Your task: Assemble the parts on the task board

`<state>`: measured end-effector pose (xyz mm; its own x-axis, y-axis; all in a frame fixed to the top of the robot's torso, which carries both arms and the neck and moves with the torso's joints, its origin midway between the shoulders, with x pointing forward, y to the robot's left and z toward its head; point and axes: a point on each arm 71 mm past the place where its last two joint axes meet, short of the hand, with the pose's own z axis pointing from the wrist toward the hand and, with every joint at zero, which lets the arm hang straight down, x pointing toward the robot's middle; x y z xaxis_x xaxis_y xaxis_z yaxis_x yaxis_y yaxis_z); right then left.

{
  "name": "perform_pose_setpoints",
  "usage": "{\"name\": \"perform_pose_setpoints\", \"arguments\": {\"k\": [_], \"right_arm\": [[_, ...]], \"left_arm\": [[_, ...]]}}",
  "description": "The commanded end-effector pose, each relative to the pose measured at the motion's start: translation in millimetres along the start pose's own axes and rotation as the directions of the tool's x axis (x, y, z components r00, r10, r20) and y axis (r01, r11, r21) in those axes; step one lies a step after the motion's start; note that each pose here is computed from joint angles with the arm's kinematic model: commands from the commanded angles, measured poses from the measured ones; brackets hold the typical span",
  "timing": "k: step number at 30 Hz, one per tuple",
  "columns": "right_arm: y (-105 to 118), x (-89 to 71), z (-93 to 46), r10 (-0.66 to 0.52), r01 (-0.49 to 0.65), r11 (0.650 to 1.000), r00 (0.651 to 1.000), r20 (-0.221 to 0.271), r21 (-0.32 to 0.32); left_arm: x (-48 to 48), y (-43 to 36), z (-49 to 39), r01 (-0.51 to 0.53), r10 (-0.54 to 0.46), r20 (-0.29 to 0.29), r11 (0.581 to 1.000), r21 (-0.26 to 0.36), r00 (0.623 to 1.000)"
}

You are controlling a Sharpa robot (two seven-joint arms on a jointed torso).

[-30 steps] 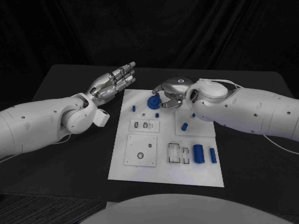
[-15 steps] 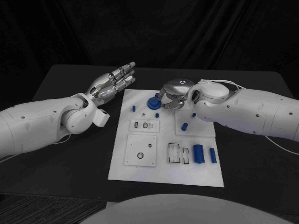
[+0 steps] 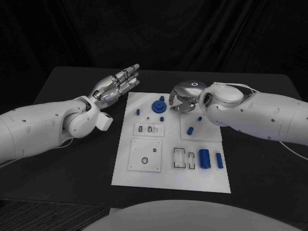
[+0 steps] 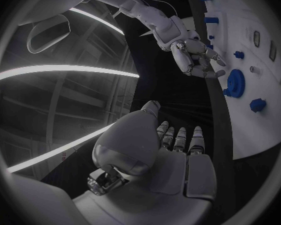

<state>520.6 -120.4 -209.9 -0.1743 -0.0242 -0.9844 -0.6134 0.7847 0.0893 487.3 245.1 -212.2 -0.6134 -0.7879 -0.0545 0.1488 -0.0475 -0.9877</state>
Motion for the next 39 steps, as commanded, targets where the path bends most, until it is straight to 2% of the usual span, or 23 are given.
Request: {"name": "perform_pose_setpoints", "arguments": {"k": [1, 5, 8, 11, 16, 22, 25, 30, 39], "right_arm": [[-7, -11.0, -7.1, -0.003, 0.000, 0.999, 0.997, 0.071, 0.036], [-17, -28.9, -22.5, -0.006, 0.001, 0.998, 0.997, 0.081, 0.063], [-29, -48.7, -45.0, -0.016, 0.009, 0.995, 0.998, 0.068, 0.098], [-40, -57.0, -65.1, -0.018, 0.012, 0.991, 0.999, 0.047, 0.134], [-59, -56.6, -102.2, -0.007, -0.001, 0.986, 0.999, 0.049, 0.167], [-79, -42.9, -134.3, 0.012, -0.026, 0.981, 0.997, 0.071, 0.194], [-88, -34.2, -144.8, 0.021, -0.035, 0.976, 0.997, 0.070, 0.217], [-99, -21.8, -154.4, 0.034, -0.049, 0.968, 0.997, 0.064, 0.247], [-107, -6.4, -149.5, 0.039, -0.049, 0.965, 0.998, 0.042, 0.259]], "left_arm": [[-0.3, -0.1, -1.1, 0.006, -0.006, -0.005, 1.000, 0.009, 1.000], [-1.7, 1.2, -3.0, 0.002, -0.002, 0.003, 1.000, 0.007, 1.000], [-1.6, 3.5, -5.3, 0.002, -0.002, 0.010, 1.000, 0.007, 1.000], [-1.2, 6.0, -7.3, 0.003, -0.003, 0.014, 1.000, 0.004, 1.000], [1.2, 9.0, -8.7, 0.009, -0.009, 0.013, 1.000, 0.002, 1.000], [2.7, 13.5, -11.6, 0.017, -0.017, 0.012, 1.000, -0.007, 1.000], [3.8, 16.1, -13.0, 0.021, -0.021, 0.011, 1.000, -0.011, 1.000], [4.8, 19.9, -15.4, 0.027, -0.027, 0.011, 0.999, -0.017, 1.000], [5.1, 23.0, -17.9, 0.031, -0.031, 0.013, 0.999, -0.018, 0.999]]}}
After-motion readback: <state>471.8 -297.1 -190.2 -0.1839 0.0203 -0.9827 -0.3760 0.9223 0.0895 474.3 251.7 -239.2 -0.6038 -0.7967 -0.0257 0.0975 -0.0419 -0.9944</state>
